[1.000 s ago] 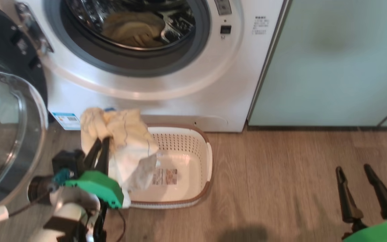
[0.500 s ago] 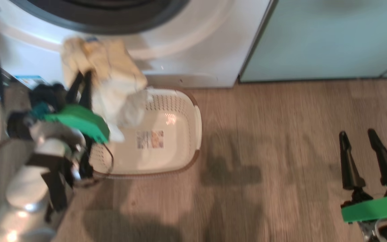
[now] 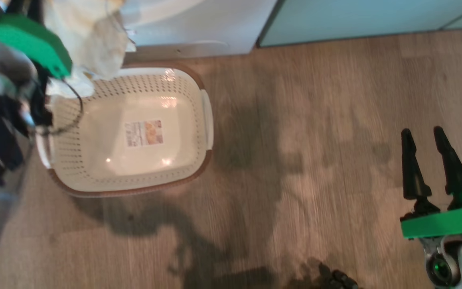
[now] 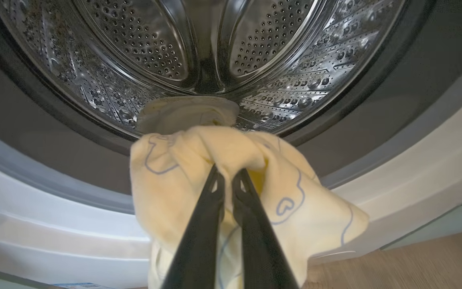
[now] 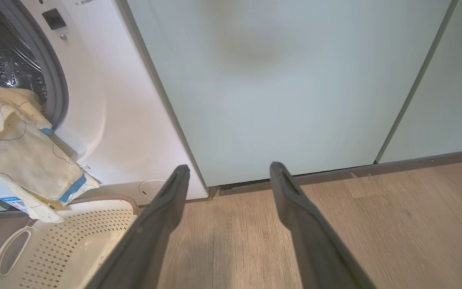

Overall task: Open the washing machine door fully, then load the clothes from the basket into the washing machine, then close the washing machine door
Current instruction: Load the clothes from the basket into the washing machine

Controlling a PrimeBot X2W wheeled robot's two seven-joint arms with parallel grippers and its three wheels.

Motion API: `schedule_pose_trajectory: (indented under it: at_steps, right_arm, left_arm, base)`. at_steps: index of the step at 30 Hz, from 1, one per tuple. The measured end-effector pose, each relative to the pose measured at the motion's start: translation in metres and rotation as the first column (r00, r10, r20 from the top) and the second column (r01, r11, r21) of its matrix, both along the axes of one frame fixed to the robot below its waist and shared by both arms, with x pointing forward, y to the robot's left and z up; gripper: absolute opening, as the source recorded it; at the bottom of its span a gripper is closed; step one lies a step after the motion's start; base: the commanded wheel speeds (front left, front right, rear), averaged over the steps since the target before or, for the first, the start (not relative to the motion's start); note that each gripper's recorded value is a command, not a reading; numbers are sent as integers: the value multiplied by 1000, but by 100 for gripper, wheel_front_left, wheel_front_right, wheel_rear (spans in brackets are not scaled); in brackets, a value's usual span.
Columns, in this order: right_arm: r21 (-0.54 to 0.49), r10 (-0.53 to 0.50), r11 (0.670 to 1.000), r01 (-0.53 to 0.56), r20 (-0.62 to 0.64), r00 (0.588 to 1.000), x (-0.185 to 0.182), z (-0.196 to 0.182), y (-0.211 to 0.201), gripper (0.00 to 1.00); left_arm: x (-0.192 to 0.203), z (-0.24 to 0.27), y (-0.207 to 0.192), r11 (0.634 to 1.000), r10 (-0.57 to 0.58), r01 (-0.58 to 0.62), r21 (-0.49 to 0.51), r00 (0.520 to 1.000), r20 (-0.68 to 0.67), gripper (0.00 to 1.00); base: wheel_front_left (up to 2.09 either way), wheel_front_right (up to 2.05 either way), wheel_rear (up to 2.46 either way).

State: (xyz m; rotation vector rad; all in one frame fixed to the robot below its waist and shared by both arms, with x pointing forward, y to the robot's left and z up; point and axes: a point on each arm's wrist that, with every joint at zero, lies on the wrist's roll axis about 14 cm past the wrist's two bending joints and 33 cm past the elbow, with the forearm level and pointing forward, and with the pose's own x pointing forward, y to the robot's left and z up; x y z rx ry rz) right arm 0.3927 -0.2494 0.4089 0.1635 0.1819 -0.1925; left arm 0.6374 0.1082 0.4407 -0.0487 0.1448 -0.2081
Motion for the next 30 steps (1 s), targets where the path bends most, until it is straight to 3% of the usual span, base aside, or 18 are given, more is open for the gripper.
schedule_pose_trajectory:
  at_steps: [13,20,23,30]
  right_arm:
    - [20,-37,999,38,-32,999,10,-16,-12,100]
    - [14,-68,998,69,-66,995,4,-26,-21,100]
    - [8,-75,997,76,-78,994,3,-29,-23,100]
    - [0,-85,996,85,-90,992,3,-32,-27,100]
  left_arm:
    - [80,0,-29,995,-76,79,61,996,-56,0]
    - [117,-11,-32,994,-63,73,84,991,-121,0]
    - [130,-10,-31,991,-56,69,117,992,-110,0]
    - [151,-4,-34,995,-42,48,91,997,-68,0]
  base:
    - [0,0,0]
    - [0,0,0]
    - [0,0,0]
    - [0,0,0]
